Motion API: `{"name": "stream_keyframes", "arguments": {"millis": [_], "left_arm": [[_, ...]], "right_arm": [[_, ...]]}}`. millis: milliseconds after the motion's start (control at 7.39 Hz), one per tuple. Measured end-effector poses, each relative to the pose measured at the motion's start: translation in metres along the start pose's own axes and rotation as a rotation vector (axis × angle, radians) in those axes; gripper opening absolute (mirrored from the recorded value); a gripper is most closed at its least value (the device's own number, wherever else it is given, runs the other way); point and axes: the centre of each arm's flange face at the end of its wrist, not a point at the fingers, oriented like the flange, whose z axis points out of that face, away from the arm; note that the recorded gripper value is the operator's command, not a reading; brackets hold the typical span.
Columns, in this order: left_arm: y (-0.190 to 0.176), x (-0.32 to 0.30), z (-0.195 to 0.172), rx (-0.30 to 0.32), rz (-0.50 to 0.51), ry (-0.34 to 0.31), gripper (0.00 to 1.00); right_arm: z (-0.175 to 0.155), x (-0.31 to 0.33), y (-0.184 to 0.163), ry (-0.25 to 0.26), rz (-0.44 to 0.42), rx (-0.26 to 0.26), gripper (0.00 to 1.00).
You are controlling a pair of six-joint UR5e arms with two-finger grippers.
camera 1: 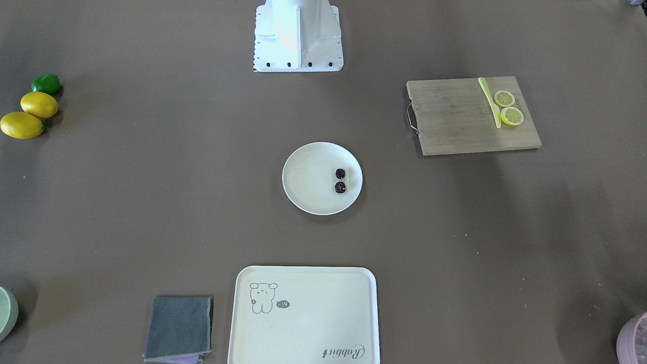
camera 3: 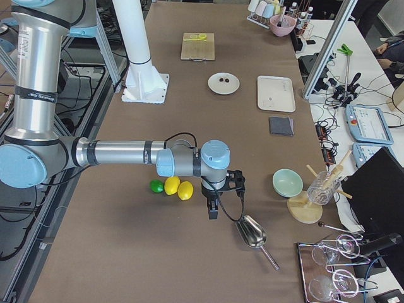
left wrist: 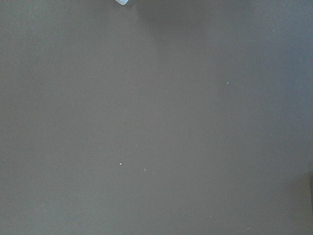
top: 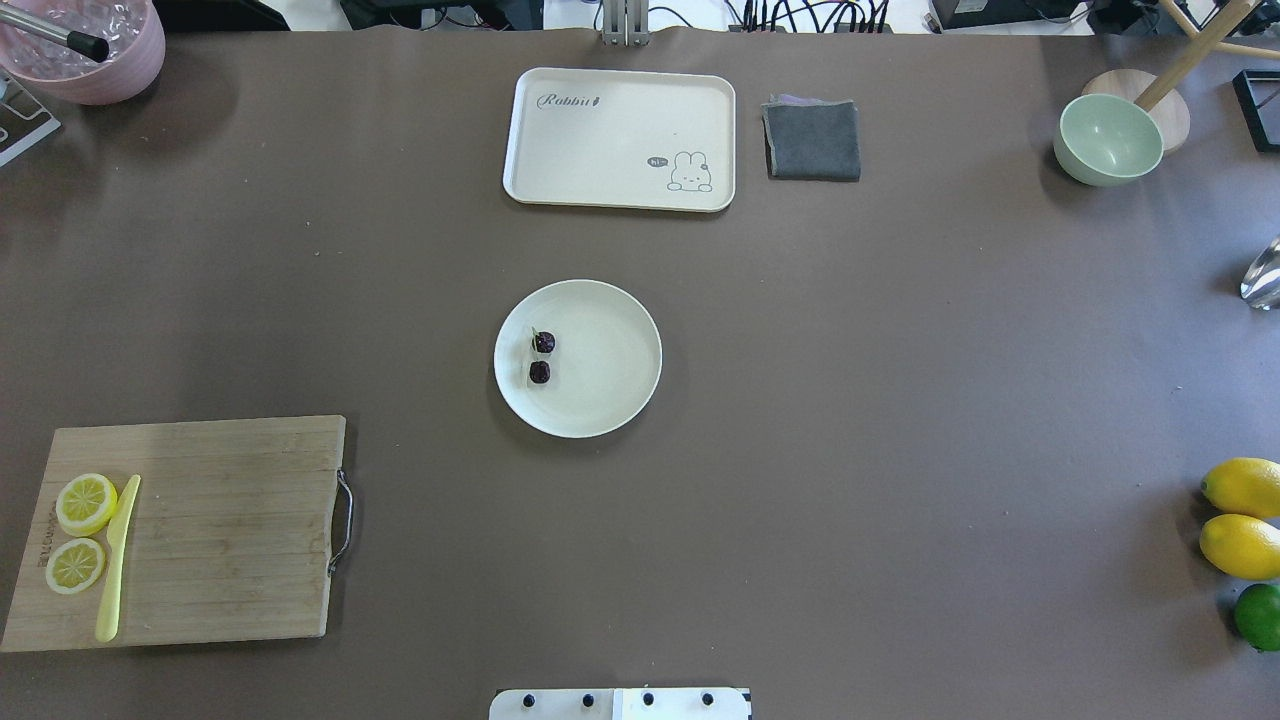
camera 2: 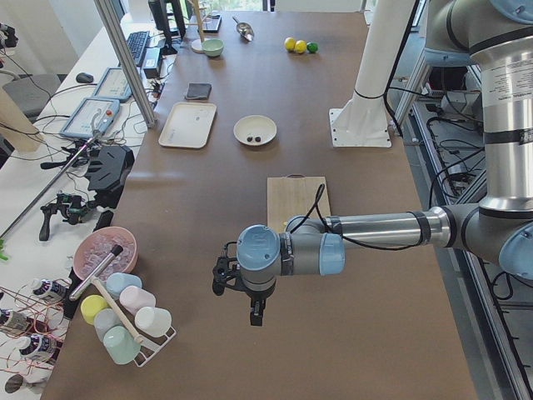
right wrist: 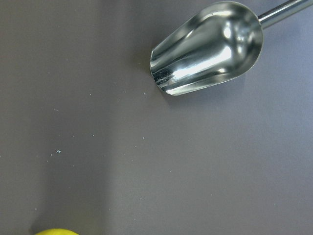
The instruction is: Place red cherry on plate
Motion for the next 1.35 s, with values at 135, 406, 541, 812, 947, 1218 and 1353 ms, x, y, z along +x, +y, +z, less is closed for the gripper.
{"name": "stream_keyframes", "arguments": {"millis": [135, 406, 541, 812, 947, 1218, 1353], "left_arm": [[0.000, 0.001, -0.001, 0.002, 0.001, 0.000, 0.98], [-0.001, 0.002, -0.002, 0.005, 0.004, 0.000, 0.98], [-0.002, 0.002, -0.003, 0.006, 0.006, 0.000, 0.98], [-0.002, 0.003, -0.003, 0.007, 0.006, -0.001, 0.98], [-0.002, 0.003, -0.004, 0.008, 0.007, -0.001, 0.98], [-0.003, 0.005, -0.006, 0.013, 0.012, 0.000, 0.98], [-0.003, 0.006, -0.006, 0.015, 0.015, 0.000, 0.98]], "right_arm": [[0.000, 0.000, 0.000, 0.001, 0.001, -0.001, 1.00], [0.003, 0.003, 0.001, 0.002, 0.010, -0.011, 1.00], [0.005, 0.007, 0.004, 0.002, 0.017, -0.015, 1.00], [0.002, 0.012, 0.007, 0.001, 0.026, -0.008, 1.00], [0.000, 0.012, 0.006, 0.001, 0.025, -0.004, 1.00], [-0.006, 0.008, 0.001, 0.003, 0.017, 0.009, 1.00], [-0.007, 0.007, -0.001, 0.003, 0.013, 0.013, 1.00]]}}
